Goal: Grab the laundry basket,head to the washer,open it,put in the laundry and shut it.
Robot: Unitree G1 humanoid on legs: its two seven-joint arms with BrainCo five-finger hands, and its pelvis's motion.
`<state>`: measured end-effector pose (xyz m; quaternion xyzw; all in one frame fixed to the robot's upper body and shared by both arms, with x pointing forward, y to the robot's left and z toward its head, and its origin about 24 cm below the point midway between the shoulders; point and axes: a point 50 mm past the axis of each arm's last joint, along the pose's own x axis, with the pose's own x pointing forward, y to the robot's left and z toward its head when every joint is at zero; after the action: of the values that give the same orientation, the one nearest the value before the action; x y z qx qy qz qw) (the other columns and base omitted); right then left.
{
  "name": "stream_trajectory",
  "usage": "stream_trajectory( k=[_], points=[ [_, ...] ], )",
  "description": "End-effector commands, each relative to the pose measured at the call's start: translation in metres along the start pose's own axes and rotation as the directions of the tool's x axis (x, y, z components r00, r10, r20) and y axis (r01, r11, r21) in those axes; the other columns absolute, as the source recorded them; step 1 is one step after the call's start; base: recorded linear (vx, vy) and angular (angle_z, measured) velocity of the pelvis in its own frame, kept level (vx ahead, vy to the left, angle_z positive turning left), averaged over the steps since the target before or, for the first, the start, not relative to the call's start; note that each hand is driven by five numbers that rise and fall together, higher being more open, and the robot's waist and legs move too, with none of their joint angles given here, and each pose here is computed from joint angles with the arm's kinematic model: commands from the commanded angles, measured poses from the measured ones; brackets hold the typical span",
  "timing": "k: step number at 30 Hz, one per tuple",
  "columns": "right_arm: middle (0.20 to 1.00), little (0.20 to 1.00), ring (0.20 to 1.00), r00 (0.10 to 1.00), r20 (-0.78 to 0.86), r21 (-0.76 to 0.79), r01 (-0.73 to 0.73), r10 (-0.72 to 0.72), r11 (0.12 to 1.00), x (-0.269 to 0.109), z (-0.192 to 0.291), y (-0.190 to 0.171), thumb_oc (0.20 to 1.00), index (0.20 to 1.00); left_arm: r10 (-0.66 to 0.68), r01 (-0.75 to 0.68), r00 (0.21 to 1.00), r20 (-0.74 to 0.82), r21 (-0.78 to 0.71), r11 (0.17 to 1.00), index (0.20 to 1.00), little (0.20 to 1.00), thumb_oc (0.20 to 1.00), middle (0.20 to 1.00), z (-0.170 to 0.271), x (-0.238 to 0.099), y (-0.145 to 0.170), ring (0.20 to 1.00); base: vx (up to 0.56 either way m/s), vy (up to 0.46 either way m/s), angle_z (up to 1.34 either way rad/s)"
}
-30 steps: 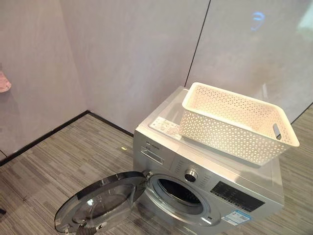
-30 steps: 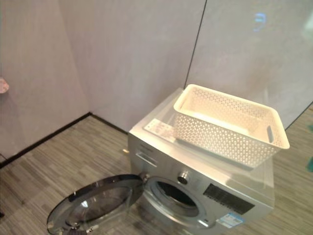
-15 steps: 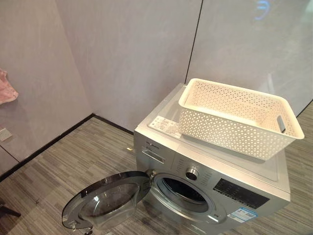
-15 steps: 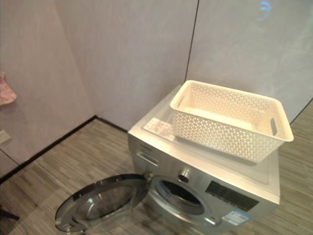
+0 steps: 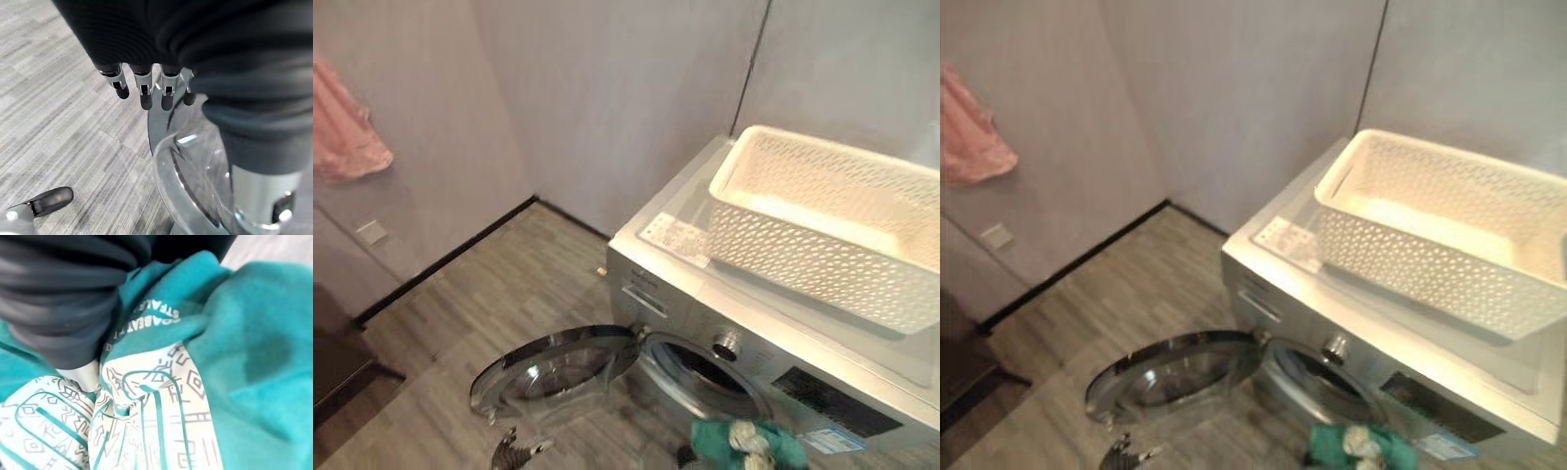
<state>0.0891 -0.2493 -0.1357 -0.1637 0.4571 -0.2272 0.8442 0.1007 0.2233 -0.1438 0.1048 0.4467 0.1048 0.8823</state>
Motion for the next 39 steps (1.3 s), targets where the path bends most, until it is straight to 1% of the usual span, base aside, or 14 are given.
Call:
stream_trajectory(
  k=[1, 8, 17, 20, 23, 25, 26, 27, 29, 31, 34, 35, 36, 39],
  points=[
    [0.200, 0.200, 0.200, 0.975, 0.217, -0.050, 0.048, -0.036, 0.998, 0.014, 0.056, -0.016, 0.200, 0.200, 0.036, -0.031, 0.991, 0.133, -0.040, 0.999, 1.000, 1.000, 1.000, 1.000, 0.033, 0.009, 0.007, 1.000, -0.16, 0.020, 0.05],
    [0.200, 0.200, 0.200, 0.887, 0.462, -0.079, 0.059, -0.016, 0.995, 0.013, 0.136, -0.006, 0.200, 0.200, 0.001, 0.009, 0.977, 0.213, -0.048, 0.999, 1.000, 1.000, 1.000, 1.000, 0.060, 0.013, -0.010, 1.000, -0.12, 0.010, 0.23],
    [0.200, 0.200, 0.200, 0.848, 0.530, -0.092, 0.050, 0.006, 0.995, 0.010, 0.193, 0.032, 0.200, 0.200, -0.052, 0.087, 0.932, 0.359, -0.080, 0.993, 1.000, 1.000, 1.000, 1.000, 0.106, 0.013, -0.036, 1.000, -0.10, -0.027, 0.18],
    [0.200, 0.200, 0.200, 0.840, 0.541, -0.037, 0.075, -0.044, 0.996, 0.007, 0.215, 0.037, 0.200, 0.200, -0.082, 0.135, 0.898, 0.433, -0.092, 0.987, 1.000, 1.000, 1.000, 1.000, 0.124, 0.007, -0.045, 1.000, -0.05, 0.010, 0.17],
    [0.200, 0.200, 0.200, 0.867, 0.465, 0.219, 0.084, -0.180, 0.972, 0.010, 0.243, 0.025, 0.200, 0.200, -0.126, 0.203, 0.858, 0.497, -0.103, 0.974, 1.000, 1.000, 1.000, 1.000, 0.139, -0.002, -0.055, 1.000, -0.05, 0.057, 0.04],
    [0.200, 0.200, 0.200, 0.874, 0.388, 0.431, 0.110, -0.294, 0.896, 0.013, 0.262, 0.001, 0.200, 0.200, -0.153, 0.233, 0.842, 0.518, -0.092, 0.968, 1.000, 1.000, 1.000, 1.000, 0.145, -0.004, -0.060, 1.000, -0.05, 0.068, -0.01],
    [0.200, 0.200, 0.200, 0.878, 0.272, 0.628, 0.148, -0.394, 0.764, 0.017, 0.272, -0.027, 0.200, 0.200, -0.170, 0.255, 0.826, 0.537, -0.088, 0.963, 1.000, 1.000, 1.000, 1.000, 0.153, -0.006, -0.063, 1.000, -0.06, 0.040, -0.16],
    [0.200, 0.200, 0.200, 0.878, 0.273, 0.629, 0.147, -0.394, 0.763, 0.017, 0.273, -0.028, 0.200, 0.200, -0.170, 0.256, 0.825, 0.538, -0.088, 0.963, 1.000, 1.000, 1.000, 1.000, 0.154, -0.006, -0.063, 1.000, -0.07, 0.036, -0.17],
    [0.200, 0.200, 0.200, 0.854, 0.214, 0.817, 0.109, -0.473, 0.567, 0.009, 0.295, -0.056, 0.200, 0.200, -0.177, 0.269, 0.818, 0.548, -0.092, 0.959, 1.000, 1.000, 1.000, 1.000, 0.160, -0.007, -0.066, 1.000, -0.07, 0.028, -0.08],
    [0.200, 0.200, 0.200, 0.843, 0.212, 0.854, 0.085, -0.494, 0.512, 0.004, 0.304, -0.064, 0.200, 0.200, -0.174, 0.274, 0.815, 0.553, -0.102, 0.956, 1.000, 1.000, 1.000, 1.000, 0.163, -0.007, -0.066, 1.000, -0.05, 0.024, 0.01],
    [0.200, 0.200, 0.200, 0.811, 0.157, 0.951, 0.029, -0.564, 0.307, -0.010, 0.324, -0.091, 0.200, 0.200, -0.161, 0.287, 0.815, 0.557, -0.147, 0.947, 1.000, 1.000, 1.000, 1.000, 0.170, -0.007, -0.068, 1.000, -0.04, 0.000, -0.03],
    [0.200, 0.200, 0.200, 0.774, 0.158, 0.980, -0.048, -0.613, 0.192, -0.024, 0.336, -0.106, 0.200, 0.200, -0.150, 0.286, 0.809, 0.568, -0.156, 0.946, 1.000, 1.000, 1.000, 1.000, 0.174, -0.007, -0.067, 1.000, -0.02, -0.006, -0.08],
    [0.200, 0.200, 0.200, 0.773, 0.158, 0.980, -0.048, -0.614, 0.191, -0.025, 0.336, -0.106, 0.200, 0.200, -0.150, 0.286, 0.809, 0.569, -0.157, 0.945, 1.000, 1.000, 1.000, 1.000, 0.174, -0.007, -0.067, 1.000, 0.00, -0.008, -0.12],
    [0.200, 0.200, 0.200, 0.722, 0.174, 0.982, -0.175, -0.669, 0.066, -0.049, 0.348, -0.116, 0.200, 0.200, -0.155, 0.296, 0.800, 0.580, -0.156, 0.942, 1.000, 1.000, 1.000, 1.000, 0.178, -0.009, -0.069, 1.000, -0.01, -0.009, -0.08]
  ],
)
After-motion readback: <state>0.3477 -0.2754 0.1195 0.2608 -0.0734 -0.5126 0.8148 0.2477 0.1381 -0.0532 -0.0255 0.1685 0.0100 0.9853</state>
